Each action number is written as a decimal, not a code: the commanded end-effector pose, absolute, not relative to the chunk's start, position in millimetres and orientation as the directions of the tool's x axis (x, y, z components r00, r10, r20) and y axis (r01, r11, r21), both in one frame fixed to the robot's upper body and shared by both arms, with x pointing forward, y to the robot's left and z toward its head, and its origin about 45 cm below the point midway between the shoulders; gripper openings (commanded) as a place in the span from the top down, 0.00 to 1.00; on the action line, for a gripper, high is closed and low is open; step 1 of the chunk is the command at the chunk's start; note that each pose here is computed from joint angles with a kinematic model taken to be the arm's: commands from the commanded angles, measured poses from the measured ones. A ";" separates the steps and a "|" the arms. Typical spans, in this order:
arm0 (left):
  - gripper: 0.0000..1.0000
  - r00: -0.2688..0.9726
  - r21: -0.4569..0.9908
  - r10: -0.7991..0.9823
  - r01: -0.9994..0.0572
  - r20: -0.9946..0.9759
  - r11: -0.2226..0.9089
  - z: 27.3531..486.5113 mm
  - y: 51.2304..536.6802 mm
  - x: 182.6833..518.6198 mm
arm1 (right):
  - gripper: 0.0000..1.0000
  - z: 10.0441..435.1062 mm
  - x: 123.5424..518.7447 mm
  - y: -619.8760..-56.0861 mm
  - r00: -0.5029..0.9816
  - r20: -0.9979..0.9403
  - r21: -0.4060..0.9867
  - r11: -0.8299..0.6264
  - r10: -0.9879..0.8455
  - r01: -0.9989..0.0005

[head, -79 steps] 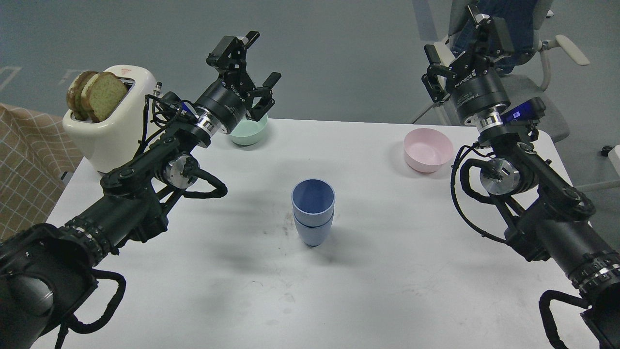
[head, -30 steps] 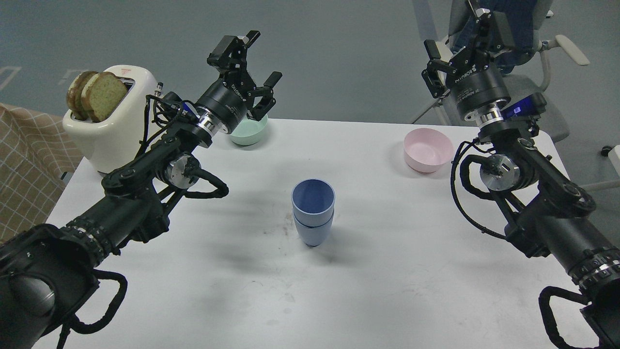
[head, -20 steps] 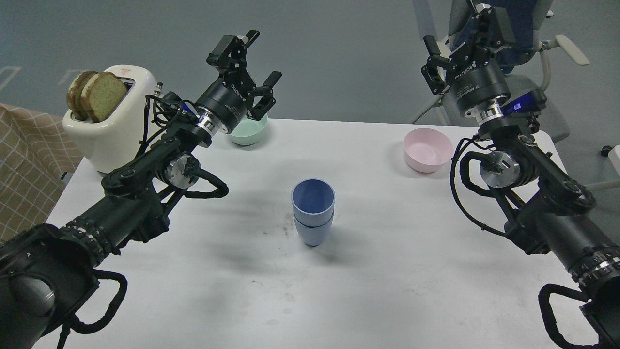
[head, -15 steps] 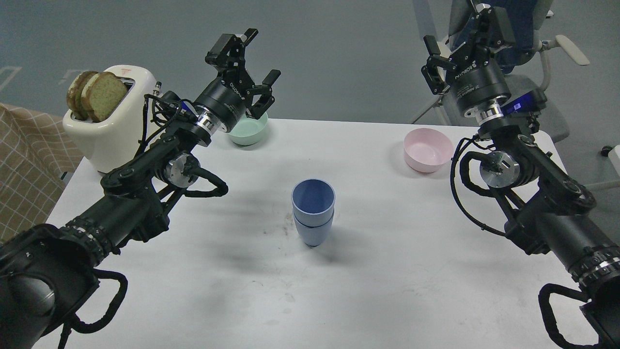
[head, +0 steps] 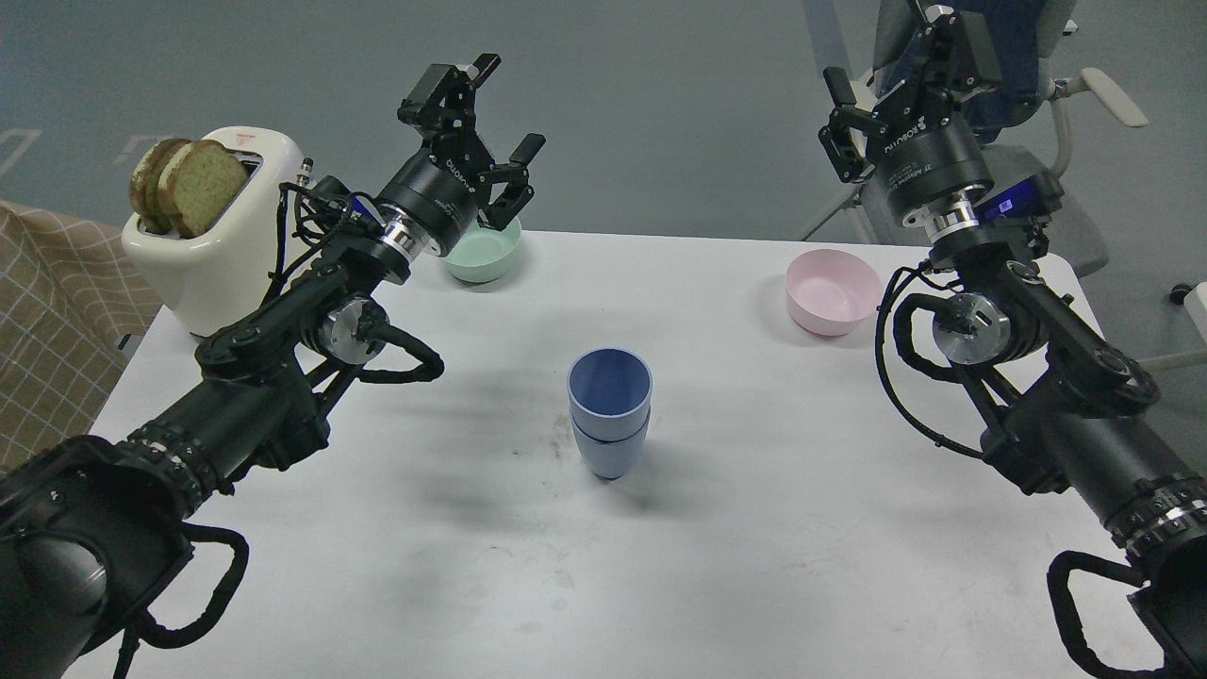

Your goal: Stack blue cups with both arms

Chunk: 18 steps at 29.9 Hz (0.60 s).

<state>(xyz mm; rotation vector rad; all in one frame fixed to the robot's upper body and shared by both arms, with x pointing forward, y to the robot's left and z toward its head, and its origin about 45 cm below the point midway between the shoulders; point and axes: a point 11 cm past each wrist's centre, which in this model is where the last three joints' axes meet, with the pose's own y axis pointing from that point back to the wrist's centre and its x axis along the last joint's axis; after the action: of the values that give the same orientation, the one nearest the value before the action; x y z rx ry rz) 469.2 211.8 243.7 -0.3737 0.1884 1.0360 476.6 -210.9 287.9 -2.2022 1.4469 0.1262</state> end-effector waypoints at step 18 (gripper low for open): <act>0.02 0.498 -0.205 0.801 -0.867 -0.332 0.454 238.6 211.2 466.8 | 0.00 296.9 477.2 -205.1 0.449 -0.335 -0.373 -0.321 -0.828 -0.871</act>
<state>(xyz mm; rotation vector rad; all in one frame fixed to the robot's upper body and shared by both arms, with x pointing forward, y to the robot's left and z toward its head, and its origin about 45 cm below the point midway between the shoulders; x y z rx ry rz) 466.9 211.8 238.8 -0.3695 0.1974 1.0379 477.7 -206.2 295.8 -2.2019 1.4258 0.1143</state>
